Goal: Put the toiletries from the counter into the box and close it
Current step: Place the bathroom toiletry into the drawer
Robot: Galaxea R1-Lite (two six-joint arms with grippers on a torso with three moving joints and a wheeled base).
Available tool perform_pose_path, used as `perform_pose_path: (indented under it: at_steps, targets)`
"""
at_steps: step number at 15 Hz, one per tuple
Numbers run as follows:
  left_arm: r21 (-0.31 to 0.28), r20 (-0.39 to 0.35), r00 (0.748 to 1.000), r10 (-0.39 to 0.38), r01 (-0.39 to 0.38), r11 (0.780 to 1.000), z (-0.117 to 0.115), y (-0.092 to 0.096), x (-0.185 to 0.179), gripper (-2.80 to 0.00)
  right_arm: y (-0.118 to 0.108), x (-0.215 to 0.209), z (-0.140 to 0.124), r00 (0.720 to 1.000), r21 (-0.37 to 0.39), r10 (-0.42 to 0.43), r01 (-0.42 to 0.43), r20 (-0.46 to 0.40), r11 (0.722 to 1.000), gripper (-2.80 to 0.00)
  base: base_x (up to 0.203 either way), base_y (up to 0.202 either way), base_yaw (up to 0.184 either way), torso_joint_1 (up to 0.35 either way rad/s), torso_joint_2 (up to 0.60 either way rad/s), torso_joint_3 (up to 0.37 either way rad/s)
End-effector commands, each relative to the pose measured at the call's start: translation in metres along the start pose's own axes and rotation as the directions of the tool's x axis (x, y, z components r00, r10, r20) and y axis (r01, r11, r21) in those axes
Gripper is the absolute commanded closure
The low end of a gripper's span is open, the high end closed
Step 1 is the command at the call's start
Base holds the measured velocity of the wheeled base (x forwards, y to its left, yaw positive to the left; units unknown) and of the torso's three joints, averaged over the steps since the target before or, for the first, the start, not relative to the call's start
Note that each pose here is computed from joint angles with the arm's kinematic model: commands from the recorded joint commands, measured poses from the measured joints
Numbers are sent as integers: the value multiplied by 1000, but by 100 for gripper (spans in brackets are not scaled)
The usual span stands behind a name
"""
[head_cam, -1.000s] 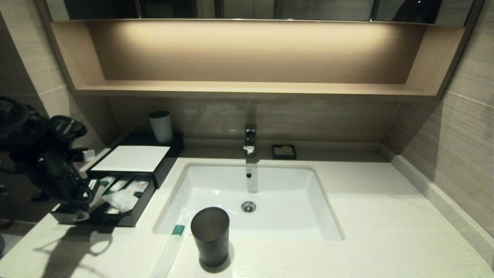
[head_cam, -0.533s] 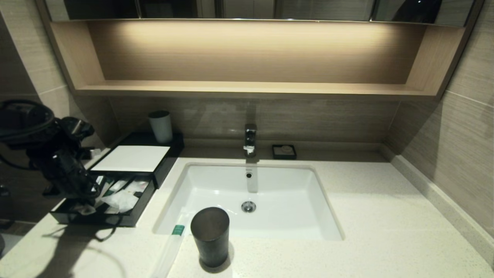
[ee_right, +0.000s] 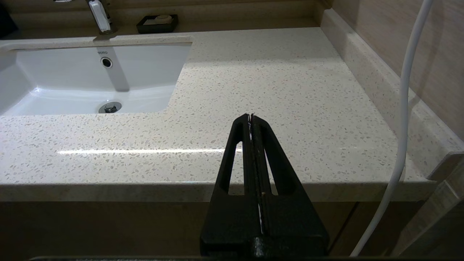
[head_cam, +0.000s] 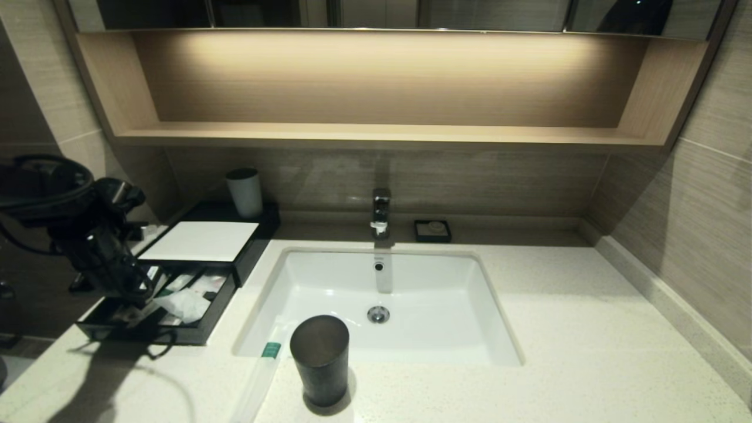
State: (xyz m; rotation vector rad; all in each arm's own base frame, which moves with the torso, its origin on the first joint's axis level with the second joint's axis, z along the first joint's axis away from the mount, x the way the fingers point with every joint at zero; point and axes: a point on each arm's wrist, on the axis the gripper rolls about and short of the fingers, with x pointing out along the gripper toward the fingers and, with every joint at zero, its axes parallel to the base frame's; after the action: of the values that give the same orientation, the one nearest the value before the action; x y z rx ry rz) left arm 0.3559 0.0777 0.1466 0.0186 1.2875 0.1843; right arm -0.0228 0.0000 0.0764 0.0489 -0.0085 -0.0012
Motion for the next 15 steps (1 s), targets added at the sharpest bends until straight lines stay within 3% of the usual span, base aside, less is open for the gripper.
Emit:
perform_pose_path:
  at_steps: [1,15]
  targets:
    - [2,11,1000,2,-2,1000,3,1,-2,0,0,0,0,1000,0,0,0,-1,1000,0,0,0,0,0,0,0]
    - [46,43,997,66,-68,997,17,4,15,0,0,0,0,1000,0,0,0,-1,1000,0,0,0,0,0,0,0]
